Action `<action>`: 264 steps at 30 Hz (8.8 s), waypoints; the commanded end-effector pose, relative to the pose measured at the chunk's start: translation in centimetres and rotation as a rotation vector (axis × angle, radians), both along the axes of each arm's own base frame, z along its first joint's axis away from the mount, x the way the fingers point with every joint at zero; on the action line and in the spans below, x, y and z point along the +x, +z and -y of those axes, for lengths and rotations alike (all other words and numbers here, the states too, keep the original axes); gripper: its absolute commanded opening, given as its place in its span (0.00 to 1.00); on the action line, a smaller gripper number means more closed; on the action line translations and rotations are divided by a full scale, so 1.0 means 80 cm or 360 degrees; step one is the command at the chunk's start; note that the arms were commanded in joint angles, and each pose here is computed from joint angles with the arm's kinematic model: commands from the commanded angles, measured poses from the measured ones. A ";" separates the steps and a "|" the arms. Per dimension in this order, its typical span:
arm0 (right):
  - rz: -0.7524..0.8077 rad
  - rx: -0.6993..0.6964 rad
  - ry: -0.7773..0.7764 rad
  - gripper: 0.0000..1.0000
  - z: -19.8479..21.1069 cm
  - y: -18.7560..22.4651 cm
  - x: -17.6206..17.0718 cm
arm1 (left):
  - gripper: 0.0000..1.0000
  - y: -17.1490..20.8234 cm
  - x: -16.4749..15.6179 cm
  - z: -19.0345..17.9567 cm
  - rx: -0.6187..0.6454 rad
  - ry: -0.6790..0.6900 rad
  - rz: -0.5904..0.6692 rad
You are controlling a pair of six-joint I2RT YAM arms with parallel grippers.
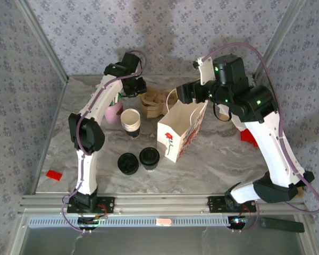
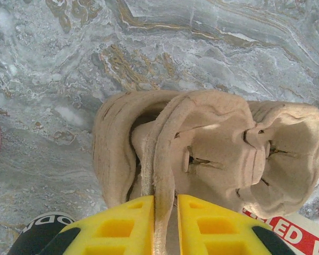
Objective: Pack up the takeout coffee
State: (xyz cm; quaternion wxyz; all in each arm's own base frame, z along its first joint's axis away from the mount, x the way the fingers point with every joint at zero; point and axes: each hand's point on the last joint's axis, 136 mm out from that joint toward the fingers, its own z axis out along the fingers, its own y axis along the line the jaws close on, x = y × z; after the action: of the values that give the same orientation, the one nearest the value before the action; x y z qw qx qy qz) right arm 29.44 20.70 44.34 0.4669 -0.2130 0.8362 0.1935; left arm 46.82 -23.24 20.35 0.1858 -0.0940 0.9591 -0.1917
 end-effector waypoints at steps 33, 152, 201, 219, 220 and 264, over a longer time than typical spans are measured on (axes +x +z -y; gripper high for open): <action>-0.0160 -0.0114 -0.0210 0.86 0.025 -0.017 0.006 | 0.34 0.115 0.000 0.028 -0.0441 -0.0024 0.0295; 0.0260 -0.1414 0.0774 0.64 -0.192 -0.166 0.004 | 0.97 0.236 -0.244 -0.222 0.0044 0.0628 0.0840; -0.0013 -0.1383 0.0500 0.54 -0.187 -0.343 0.215 | 1.00 0.115 -0.163 -0.205 -0.0289 0.0443 0.0474; 0.0028 -0.1344 0.0621 0.55 -0.190 -0.313 0.182 | 1.00 0.131 -0.165 -0.204 -0.0309 0.0444 0.0511; 0.0030 -0.1337 0.0630 0.55 -0.191 -0.311 0.180 | 1.00 0.132 -0.165 -0.204 -0.0310 0.0445 0.0512; 0.0044 -0.1414 0.0547 0.50 -0.179 -0.329 0.198 | 1.00 0.129 -0.162 -0.204 -0.0319 0.0448 0.0511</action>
State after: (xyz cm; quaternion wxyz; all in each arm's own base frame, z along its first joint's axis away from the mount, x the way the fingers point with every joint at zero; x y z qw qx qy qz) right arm 44.45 35.48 17.81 0.2961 -0.5407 0.7812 -0.0986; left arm 33.43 -6.88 29.04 0.3304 -0.2201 0.8806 -0.2588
